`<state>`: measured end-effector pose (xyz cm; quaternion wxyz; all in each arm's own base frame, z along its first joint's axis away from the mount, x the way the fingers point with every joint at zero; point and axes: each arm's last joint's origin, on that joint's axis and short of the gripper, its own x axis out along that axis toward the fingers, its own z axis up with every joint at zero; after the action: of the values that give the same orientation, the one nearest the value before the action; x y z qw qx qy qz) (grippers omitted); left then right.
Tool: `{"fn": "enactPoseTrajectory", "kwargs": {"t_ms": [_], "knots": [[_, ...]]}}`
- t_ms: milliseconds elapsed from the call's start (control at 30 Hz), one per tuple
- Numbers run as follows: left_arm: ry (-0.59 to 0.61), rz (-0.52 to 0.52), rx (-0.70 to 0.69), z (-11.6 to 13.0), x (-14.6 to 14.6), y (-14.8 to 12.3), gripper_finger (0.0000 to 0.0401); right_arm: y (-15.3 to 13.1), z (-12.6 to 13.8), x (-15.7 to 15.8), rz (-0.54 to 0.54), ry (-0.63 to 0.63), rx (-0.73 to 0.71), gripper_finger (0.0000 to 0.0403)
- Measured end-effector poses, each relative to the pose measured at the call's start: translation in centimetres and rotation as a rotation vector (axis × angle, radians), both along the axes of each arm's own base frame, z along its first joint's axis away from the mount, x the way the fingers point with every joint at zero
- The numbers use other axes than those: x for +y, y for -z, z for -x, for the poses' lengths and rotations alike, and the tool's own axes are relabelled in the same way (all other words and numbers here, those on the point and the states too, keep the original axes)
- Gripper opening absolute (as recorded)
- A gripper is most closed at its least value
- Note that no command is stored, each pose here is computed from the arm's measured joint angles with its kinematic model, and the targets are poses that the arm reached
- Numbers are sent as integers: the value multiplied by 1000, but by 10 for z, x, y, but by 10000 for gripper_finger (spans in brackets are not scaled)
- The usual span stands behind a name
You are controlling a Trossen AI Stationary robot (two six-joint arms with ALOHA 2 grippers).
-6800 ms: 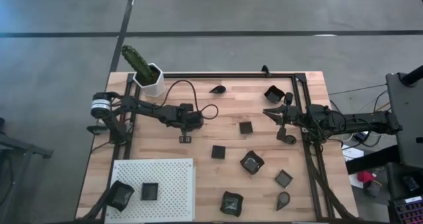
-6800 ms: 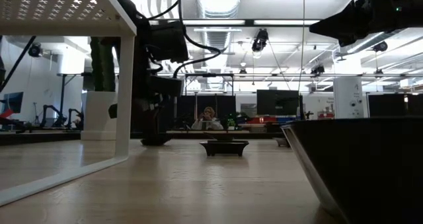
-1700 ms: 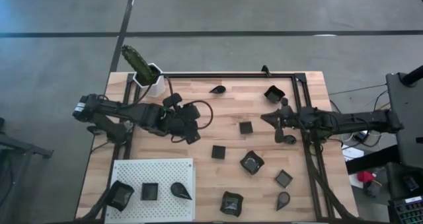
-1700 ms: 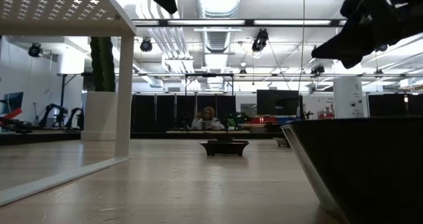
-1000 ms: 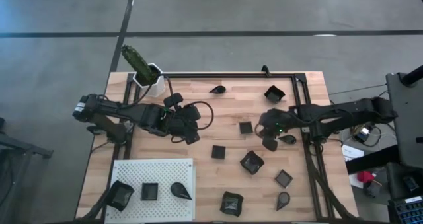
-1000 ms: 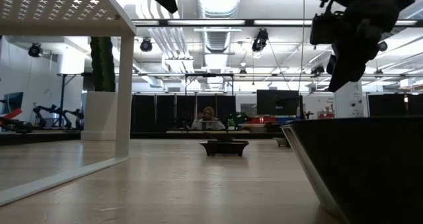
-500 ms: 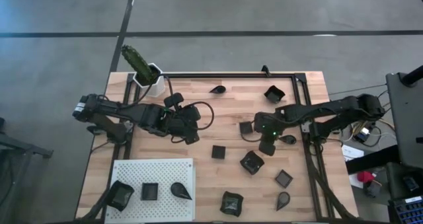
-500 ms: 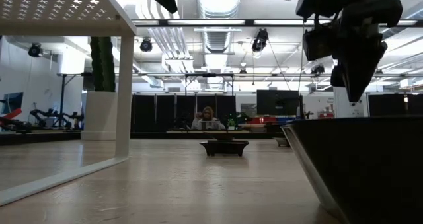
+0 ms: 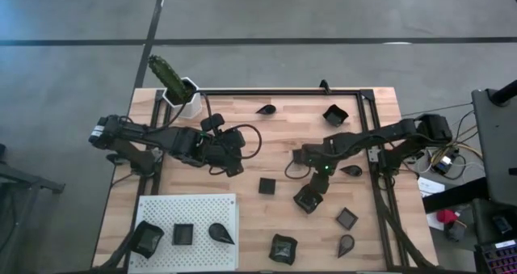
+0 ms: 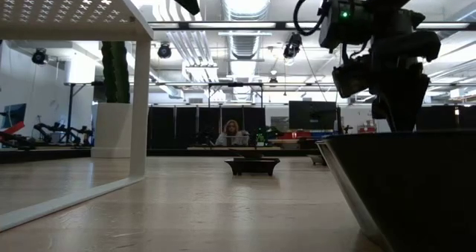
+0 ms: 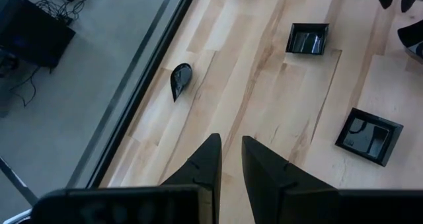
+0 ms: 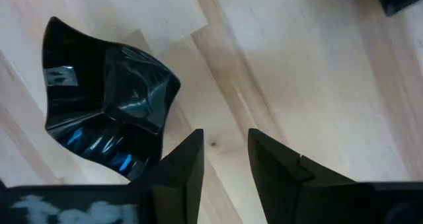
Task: Pick & Place Mini shaped plates
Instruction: Stack the distorted square plate on top of the other distorted square plate on the shelf
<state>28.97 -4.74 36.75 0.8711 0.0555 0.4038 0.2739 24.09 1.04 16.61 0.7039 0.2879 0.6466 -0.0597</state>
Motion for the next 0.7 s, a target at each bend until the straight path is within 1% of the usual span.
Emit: {"fn": "enactPoseTrajectory", "kwargs": {"t_ms": [133,433,700], "knots": [[0,0,0,0,0,0,55,-1,-5,1,-25,-26,-16,114],[6,-5,4,0,0,0,55,-5,-10,1,-30,-37,-80,100],[6,-6,5,0,0,0,55,-2,-9,6,-45,-59,-87,106]]}}
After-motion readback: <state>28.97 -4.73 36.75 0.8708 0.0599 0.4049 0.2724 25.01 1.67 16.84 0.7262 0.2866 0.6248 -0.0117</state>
